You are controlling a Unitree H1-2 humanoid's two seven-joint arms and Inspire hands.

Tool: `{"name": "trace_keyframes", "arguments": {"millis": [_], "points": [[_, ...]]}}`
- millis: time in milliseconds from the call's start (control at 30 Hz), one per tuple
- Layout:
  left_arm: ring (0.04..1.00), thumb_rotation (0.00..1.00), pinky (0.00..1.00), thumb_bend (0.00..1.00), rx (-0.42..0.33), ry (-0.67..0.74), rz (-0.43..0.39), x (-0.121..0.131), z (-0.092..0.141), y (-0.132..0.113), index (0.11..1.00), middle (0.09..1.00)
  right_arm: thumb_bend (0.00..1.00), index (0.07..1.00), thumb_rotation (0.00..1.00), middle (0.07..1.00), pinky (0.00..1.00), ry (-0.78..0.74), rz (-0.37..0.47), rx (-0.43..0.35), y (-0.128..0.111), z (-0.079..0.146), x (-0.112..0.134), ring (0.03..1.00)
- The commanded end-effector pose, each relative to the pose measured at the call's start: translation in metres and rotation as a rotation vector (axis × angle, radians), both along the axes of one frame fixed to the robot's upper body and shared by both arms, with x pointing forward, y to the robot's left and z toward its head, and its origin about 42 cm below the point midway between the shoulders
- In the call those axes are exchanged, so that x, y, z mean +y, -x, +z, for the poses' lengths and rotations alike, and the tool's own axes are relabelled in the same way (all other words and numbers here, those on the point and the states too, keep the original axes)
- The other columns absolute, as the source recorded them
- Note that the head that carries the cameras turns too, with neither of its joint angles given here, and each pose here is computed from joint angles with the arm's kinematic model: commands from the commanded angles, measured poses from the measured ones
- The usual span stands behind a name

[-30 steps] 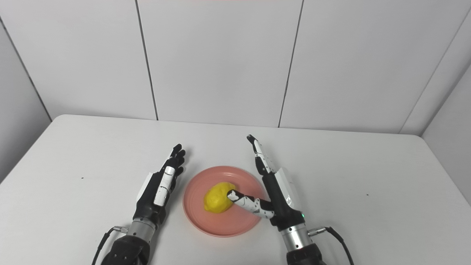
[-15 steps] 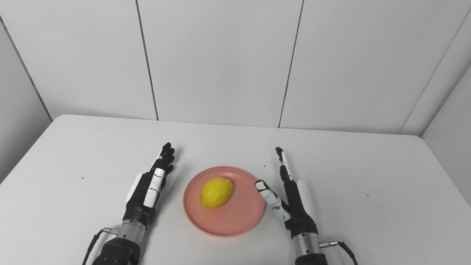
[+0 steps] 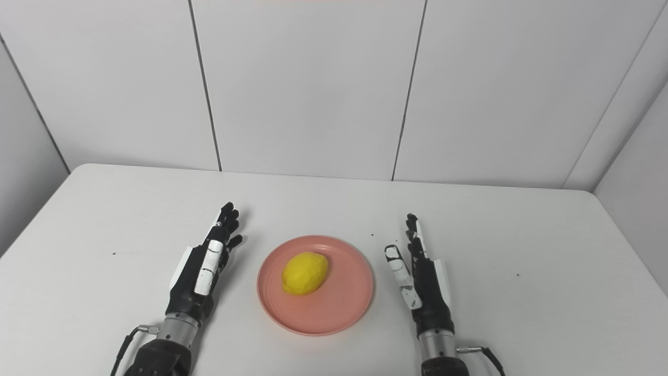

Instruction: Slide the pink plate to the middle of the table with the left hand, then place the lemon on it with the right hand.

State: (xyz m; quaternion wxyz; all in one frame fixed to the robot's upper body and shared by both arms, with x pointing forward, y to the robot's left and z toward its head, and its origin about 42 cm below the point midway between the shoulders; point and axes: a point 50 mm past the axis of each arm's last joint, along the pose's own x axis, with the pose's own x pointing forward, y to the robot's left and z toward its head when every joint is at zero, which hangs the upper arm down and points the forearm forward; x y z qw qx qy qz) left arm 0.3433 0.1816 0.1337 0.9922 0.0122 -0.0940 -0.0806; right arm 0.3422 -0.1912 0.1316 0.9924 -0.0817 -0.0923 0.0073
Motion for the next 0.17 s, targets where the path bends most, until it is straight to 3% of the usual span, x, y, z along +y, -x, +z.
{"name": "trace_keyframes", "arguments": {"millis": [0, 133], "points": [[1.0, 1.0, 0.96, 0.69, -0.073, 0.02, -0.019, -0.0029, 0.0123, -0.0027, 1.0, 1.0, 0.67, 1.0, 1.0, 1.0, 0.99, -0.01, 0.012, -0.061, -0.0034, 0.0068, 0.0, 1.0], [1.0, 1.0, 0.98, 0.69, -0.061, 0.02, 0.008, -0.0006, 0.0109, -0.0027, 1.0, 1.0, 0.62, 1.0, 1.0, 1.0, 1.0, -0.038, 0.039, -0.076, -0.0048, 0.0074, -0.0027, 1.0]]}}
